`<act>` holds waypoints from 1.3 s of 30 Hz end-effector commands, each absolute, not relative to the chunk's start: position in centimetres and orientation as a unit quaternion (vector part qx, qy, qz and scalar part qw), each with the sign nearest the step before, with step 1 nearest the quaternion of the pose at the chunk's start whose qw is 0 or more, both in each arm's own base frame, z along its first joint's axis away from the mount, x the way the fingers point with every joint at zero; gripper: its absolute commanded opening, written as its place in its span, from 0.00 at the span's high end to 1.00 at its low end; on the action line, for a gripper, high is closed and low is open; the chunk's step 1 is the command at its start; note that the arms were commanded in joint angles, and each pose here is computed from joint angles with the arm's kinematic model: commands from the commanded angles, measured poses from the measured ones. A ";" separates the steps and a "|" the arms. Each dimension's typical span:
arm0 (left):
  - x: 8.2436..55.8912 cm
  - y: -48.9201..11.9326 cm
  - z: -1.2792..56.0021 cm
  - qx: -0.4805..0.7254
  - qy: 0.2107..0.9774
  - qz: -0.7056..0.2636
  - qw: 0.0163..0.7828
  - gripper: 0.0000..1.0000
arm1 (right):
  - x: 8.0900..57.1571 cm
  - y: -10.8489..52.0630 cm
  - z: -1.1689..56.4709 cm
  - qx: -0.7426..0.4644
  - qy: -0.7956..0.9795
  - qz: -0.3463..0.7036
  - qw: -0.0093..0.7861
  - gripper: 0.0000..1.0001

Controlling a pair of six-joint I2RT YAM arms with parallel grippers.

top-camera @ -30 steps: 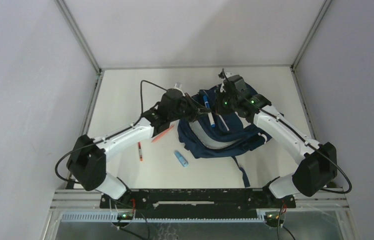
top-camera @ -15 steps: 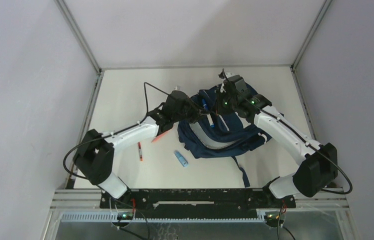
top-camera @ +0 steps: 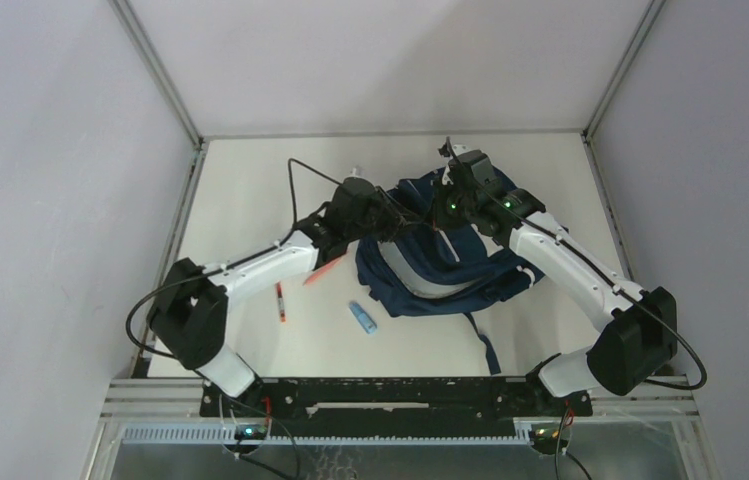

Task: Pack the student bag
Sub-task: Place the stationery in the student bag, then pick up the stationery from the center of the board.

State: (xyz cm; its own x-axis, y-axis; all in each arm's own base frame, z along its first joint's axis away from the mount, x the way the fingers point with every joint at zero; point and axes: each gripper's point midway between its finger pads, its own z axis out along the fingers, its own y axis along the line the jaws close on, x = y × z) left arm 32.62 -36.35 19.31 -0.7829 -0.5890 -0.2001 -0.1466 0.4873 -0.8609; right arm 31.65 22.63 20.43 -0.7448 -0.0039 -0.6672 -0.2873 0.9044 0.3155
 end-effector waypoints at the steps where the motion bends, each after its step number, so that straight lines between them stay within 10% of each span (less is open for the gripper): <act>1: 31.7 -35.5 24.7 -0.183 0.799 -0.487 0.300 0.75 | 31.9 24.1 24.8 -0.083 0.878 0.255 0.397 1.00; 15: 24.2 -15.4 13.5 -0.208 0.891 -0.155 0.373 0.63 | 32.1 24.4 24.3 -0.090 0.879 0.257 0.393 1.00; 23: 19.7 -5.4 7.9 -0.280 0.898 -0.001 0.338 0.34 | 32.1 24.7 24.1 -0.094 0.879 0.261 0.389 1.00; 39: 24.4 -3.6 3.7 -0.277 0.920 0.017 0.276 0.43 | 31.6 25.1 24.2 -0.096 0.879 0.261 0.387 1.00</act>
State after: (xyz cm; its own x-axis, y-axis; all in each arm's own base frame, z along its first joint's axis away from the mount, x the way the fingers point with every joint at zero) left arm 21.02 -2.70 2.21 -0.6995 -0.5335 -0.4755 -0.5704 0.8176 -0.0782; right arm 31.47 22.92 20.47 -0.7450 -0.0115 -0.6670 -0.2995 0.8992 0.3190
